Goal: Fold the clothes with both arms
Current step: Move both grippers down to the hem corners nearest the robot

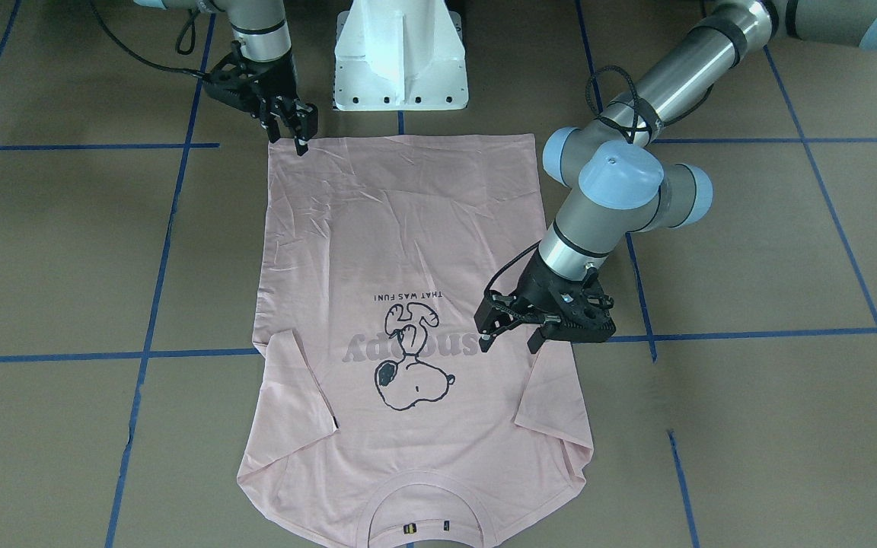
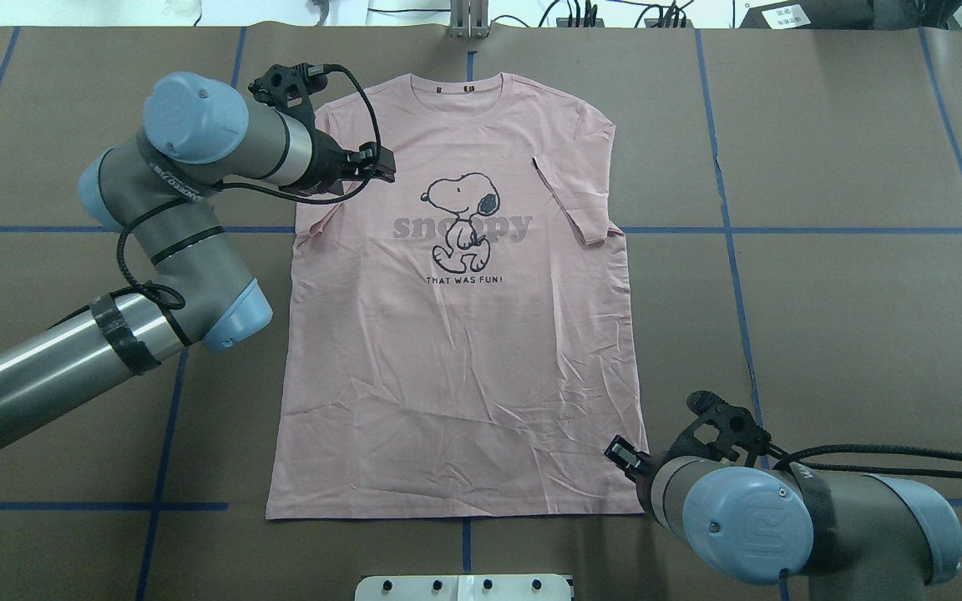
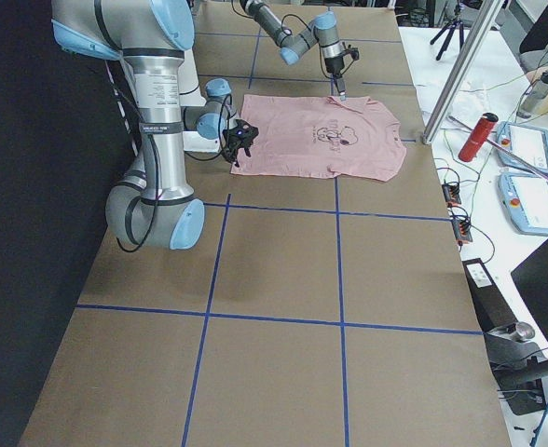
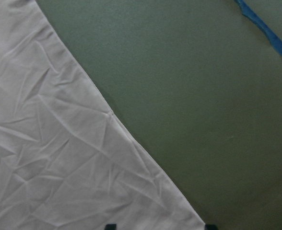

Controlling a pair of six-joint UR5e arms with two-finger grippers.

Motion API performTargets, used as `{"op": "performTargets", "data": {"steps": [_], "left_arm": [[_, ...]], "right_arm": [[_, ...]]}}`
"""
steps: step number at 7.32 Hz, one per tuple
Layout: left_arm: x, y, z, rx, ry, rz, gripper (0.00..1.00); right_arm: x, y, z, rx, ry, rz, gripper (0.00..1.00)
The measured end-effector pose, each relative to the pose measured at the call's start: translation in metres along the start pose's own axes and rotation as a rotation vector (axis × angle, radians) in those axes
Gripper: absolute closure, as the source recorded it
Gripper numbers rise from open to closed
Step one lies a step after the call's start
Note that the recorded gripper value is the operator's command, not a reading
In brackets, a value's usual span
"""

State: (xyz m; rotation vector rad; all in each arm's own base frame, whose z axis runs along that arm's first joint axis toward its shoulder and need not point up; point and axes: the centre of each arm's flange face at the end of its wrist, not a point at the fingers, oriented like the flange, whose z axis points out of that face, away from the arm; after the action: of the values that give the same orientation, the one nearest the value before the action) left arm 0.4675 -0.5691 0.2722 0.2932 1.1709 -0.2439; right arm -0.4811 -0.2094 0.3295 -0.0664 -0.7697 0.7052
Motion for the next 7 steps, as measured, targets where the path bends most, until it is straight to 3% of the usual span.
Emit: {"op": "performTargets", "data": {"steps": [3,7], "left_arm": [[-0.008,0.020,-0.038,-0.033,0.052,-0.033,0.15],[-0.008,0.024,-0.039,-0.038,0.054,-0.035,0.15]], "right_arm": [[0.009,0.011,0.022,0.015,0.034,-0.007,0.31],[0.016,0.016,0.025,0.012,0.047,-0.019,0.39]]}}
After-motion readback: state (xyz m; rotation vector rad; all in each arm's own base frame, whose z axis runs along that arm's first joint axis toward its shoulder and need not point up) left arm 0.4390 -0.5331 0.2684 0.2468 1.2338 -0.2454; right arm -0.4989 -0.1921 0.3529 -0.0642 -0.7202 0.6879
